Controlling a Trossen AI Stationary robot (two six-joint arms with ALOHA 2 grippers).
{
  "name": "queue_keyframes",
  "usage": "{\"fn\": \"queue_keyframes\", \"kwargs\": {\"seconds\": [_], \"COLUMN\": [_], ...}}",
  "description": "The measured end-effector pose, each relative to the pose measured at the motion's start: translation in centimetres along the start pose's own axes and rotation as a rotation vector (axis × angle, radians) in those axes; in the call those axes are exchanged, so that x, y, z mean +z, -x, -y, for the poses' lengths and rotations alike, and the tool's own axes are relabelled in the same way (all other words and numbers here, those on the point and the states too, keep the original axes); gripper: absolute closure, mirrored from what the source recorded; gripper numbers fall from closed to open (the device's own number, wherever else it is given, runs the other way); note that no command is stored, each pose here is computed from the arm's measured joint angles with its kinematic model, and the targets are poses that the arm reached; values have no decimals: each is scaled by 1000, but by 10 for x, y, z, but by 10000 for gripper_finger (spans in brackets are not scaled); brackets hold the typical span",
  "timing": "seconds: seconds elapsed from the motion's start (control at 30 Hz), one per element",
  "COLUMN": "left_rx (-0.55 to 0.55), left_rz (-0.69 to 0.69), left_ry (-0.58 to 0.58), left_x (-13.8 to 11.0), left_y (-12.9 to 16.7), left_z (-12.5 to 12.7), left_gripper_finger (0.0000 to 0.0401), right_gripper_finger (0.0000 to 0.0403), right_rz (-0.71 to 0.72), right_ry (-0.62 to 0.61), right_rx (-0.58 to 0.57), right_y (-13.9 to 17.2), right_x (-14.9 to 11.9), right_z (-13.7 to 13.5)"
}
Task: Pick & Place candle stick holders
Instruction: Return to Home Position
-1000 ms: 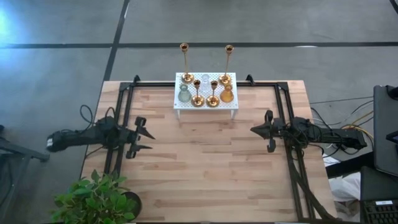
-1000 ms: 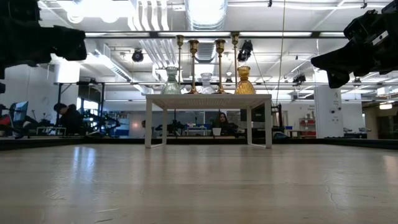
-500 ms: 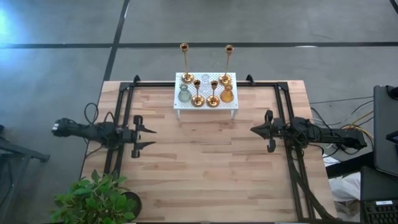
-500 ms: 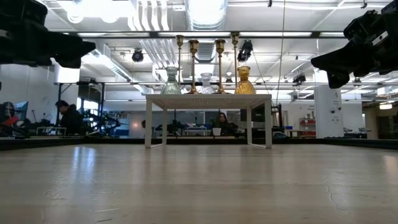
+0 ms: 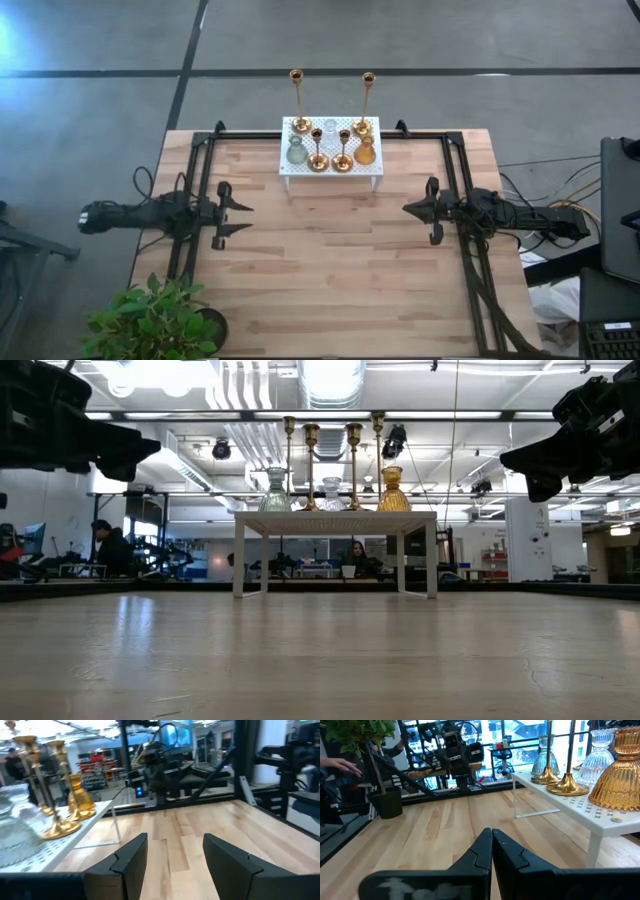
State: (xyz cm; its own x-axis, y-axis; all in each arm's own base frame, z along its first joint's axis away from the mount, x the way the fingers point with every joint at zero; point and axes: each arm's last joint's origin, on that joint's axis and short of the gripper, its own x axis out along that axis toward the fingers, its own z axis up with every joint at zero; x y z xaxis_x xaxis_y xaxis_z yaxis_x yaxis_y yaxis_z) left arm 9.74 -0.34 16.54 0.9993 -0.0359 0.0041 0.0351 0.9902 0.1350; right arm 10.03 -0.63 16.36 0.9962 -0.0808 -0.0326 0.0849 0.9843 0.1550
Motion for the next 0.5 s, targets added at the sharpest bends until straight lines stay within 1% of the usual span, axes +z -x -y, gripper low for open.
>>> {"fn": "queue_keyframes", "kwargs": {"seconds": [0.13, 0.2, 0.37, 0.5], "left_rx": [20, 20, 18, 19], "left_rz": [-3, -3, -4, -5], "left_ry": [12, -9, -104, -123], "left_x": [0, 0, 0, -1], "left_y": [0, 0, 0, 0], "left_z": [-3, -3, -2, -2], "left_gripper_finger": [204, 204, 204, 204], "right_gripper_finger": [394, 394, 394, 394], "right_rz": [0, 0, 0, 0], "right_ry": [0, 0, 0, 0], "right_rx": [0, 0, 0, 0], "right_y": [0, 0, 0, 0], "right_x": [0, 0, 0, 0], "right_z": [0, 0, 0, 0]}}
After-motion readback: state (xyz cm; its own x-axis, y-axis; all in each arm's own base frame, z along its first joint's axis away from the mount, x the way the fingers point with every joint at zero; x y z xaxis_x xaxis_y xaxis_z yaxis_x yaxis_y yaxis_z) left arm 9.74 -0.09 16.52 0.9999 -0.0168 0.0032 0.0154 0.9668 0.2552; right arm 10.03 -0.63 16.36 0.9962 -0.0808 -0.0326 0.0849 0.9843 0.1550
